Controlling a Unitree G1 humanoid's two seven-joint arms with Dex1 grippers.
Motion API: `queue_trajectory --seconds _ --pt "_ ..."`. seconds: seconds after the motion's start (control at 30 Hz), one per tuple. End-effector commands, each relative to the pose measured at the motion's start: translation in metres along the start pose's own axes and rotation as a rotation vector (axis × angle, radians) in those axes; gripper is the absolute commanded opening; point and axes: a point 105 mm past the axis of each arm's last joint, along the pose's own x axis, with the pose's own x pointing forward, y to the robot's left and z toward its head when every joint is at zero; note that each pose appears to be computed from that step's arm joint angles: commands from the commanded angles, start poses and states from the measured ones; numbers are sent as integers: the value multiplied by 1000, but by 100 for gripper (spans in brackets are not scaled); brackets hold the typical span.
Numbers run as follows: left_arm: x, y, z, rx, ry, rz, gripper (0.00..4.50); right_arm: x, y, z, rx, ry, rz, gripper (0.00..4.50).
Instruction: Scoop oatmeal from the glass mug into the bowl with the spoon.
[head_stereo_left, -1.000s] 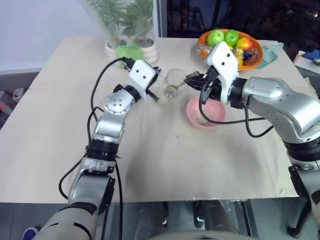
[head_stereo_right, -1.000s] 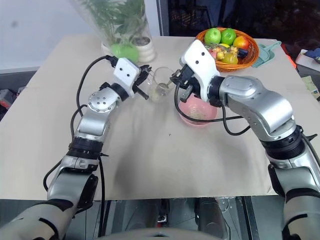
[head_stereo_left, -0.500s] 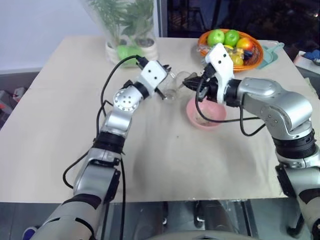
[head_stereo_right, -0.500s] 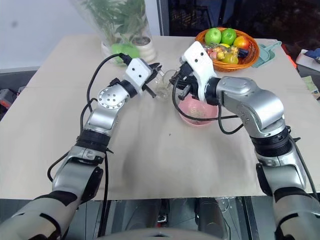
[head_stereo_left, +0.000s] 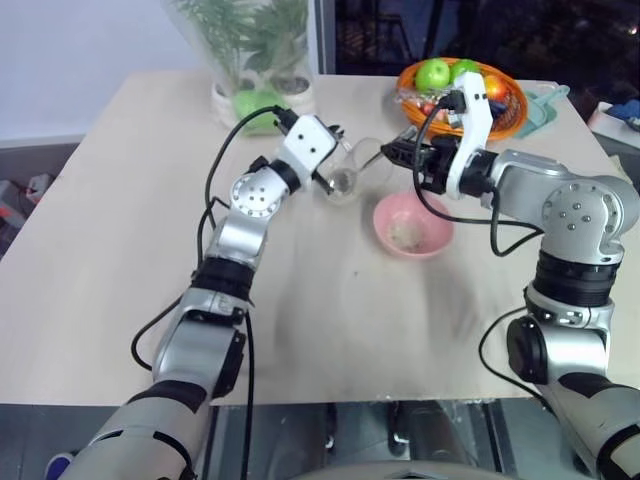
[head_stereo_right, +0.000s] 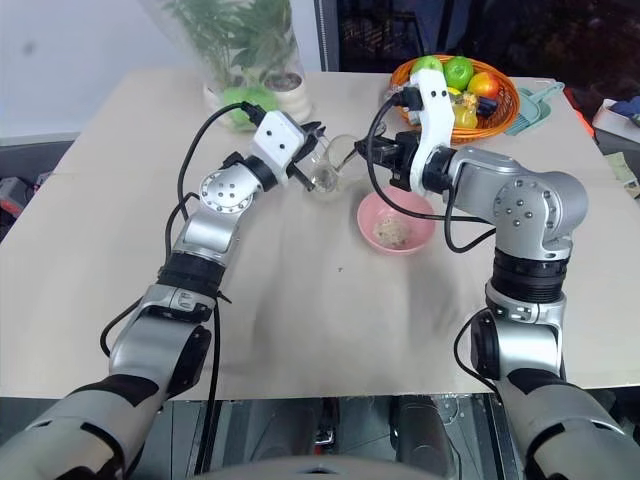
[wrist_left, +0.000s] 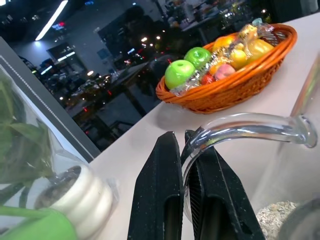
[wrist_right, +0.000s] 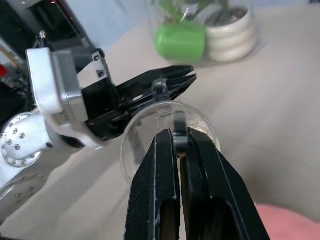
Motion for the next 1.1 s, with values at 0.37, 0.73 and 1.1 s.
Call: queue_trajectory --seconds 0.37,0.73,1.1 --pt "8 8 32 8 -114 34 2 2 35 -5 -204 -4 146 0" --pt "8 5 30 -3 -112 21 2 -5 7 15 -218 -78 -18 0" --pt "11 2 32 -15 -114 12 2 -2 26 -14 -257 -4 82 0"
